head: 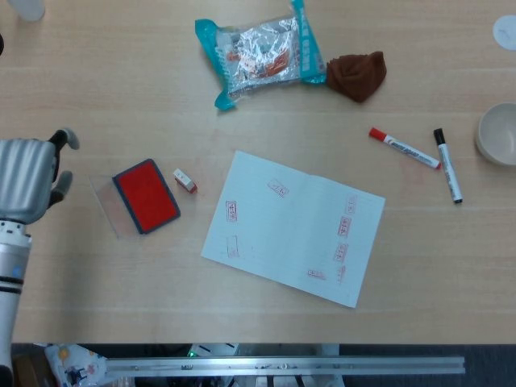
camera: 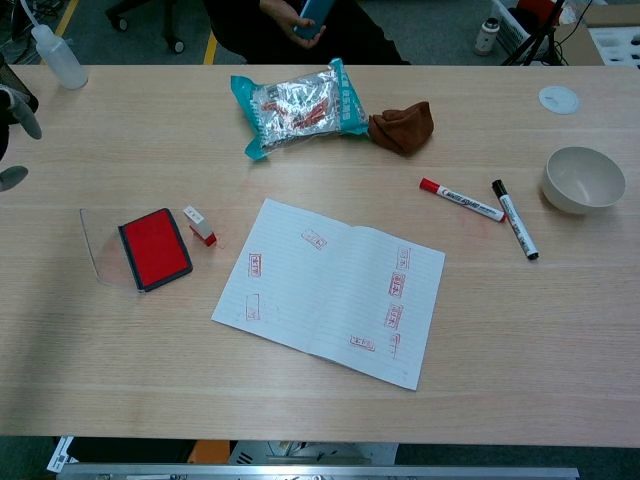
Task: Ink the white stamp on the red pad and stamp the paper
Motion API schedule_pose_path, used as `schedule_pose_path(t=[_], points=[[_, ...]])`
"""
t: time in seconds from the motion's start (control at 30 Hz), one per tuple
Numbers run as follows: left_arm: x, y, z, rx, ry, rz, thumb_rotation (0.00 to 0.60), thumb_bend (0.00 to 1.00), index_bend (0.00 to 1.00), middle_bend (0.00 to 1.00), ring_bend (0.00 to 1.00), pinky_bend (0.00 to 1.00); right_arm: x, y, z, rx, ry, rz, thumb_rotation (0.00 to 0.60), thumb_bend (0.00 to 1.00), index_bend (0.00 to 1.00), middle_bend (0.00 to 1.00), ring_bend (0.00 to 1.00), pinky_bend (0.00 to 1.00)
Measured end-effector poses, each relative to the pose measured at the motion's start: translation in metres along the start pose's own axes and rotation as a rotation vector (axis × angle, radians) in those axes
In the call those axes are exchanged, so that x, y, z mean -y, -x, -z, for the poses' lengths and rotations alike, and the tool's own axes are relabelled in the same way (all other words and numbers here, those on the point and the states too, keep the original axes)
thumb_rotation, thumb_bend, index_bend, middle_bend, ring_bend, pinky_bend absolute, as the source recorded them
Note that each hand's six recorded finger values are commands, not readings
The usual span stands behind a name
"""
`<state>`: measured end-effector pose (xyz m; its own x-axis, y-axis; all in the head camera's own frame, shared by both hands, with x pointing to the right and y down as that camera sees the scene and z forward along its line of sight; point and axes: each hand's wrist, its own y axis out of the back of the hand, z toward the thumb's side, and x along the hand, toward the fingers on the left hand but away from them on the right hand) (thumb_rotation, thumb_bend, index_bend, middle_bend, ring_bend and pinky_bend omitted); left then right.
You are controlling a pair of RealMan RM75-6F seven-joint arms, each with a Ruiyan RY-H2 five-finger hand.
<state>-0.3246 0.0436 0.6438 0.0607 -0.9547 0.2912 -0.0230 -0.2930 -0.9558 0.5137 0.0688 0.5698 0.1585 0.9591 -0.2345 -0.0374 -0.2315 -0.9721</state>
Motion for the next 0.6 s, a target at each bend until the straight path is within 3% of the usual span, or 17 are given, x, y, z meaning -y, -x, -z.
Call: schedule_pose_path(t=[0.3,0.6], points=[[-0.007,0.040,0.033,-0.048,0.016,-0.050,0.600,0.26,0.42,0.74,0.78,1.00,0.003,-0.001,-0.007,-0.036,0.016,0.012,0.600,0.20,0.29,0.39,0.29,0.32],[-0.013,0.064,0.043,-0.055,0.026,-0.078,0.600,0.26,0.43,0.74,0.78,1.00,0.004,0.000,-0.016,-0.078,0.014,0.009,0.600,0.20,0.29,0.39,0.29,0.32]])
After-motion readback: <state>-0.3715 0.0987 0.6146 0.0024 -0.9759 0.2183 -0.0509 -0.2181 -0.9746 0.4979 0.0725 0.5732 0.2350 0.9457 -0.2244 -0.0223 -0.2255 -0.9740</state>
